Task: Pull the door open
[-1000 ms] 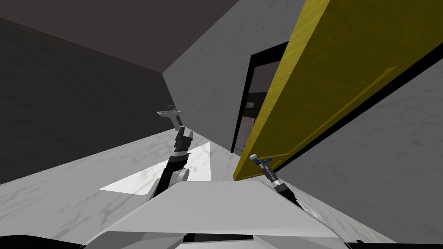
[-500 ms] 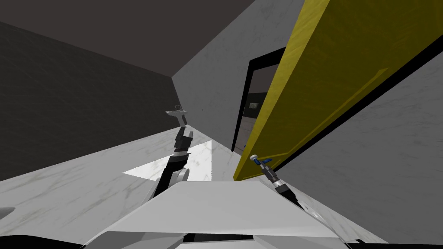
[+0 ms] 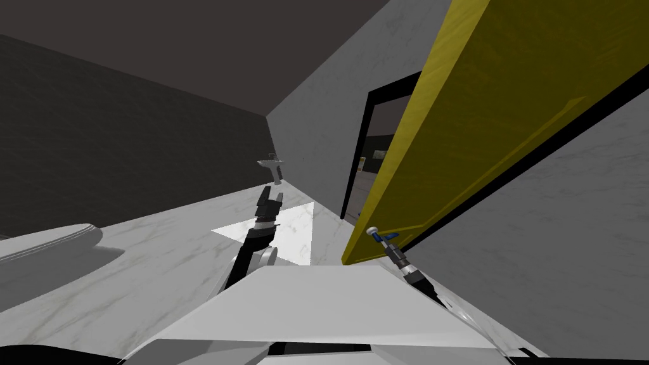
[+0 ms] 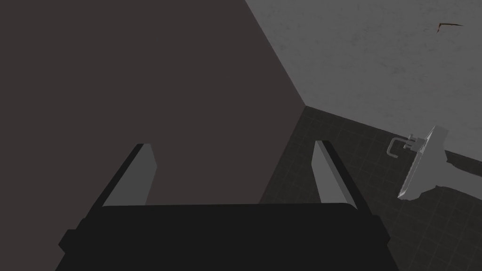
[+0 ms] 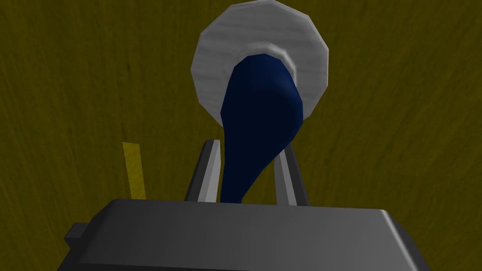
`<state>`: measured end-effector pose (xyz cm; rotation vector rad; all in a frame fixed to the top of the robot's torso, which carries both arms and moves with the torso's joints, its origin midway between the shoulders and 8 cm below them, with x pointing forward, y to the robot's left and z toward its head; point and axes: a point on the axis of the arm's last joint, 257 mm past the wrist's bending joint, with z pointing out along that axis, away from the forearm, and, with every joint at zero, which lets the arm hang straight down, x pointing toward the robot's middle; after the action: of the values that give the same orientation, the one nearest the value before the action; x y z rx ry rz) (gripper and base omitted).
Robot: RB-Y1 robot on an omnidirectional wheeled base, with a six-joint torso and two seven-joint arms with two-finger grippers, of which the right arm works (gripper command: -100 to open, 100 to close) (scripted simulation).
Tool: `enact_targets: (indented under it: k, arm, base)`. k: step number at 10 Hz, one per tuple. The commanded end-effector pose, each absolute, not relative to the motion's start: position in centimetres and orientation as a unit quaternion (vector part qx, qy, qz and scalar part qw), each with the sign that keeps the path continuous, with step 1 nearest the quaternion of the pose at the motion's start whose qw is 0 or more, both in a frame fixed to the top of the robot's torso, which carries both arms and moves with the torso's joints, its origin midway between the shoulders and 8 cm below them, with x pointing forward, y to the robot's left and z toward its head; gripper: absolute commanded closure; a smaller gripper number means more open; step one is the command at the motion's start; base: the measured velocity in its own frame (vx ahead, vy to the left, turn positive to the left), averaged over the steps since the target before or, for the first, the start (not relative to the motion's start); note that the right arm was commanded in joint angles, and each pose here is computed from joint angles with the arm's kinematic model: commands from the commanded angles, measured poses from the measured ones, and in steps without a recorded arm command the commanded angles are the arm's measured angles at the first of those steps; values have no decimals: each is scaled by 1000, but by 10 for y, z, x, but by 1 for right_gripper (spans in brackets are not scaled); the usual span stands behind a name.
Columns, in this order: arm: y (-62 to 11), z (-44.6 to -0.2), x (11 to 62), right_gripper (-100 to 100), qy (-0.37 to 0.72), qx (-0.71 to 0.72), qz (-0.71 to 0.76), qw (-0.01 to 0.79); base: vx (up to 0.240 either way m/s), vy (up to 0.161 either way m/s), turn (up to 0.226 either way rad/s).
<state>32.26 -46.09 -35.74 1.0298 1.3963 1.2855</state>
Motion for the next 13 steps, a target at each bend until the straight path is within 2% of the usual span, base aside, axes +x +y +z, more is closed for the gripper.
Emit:
enact_targets:
  k: [1,13]
  arm:
    - [-463,-356,321,100,570,419,525,473]
    - [-465,-356,313,100,572,417,527,471]
  base:
    - [-229,-87,163]
    - [-165,-77,139]
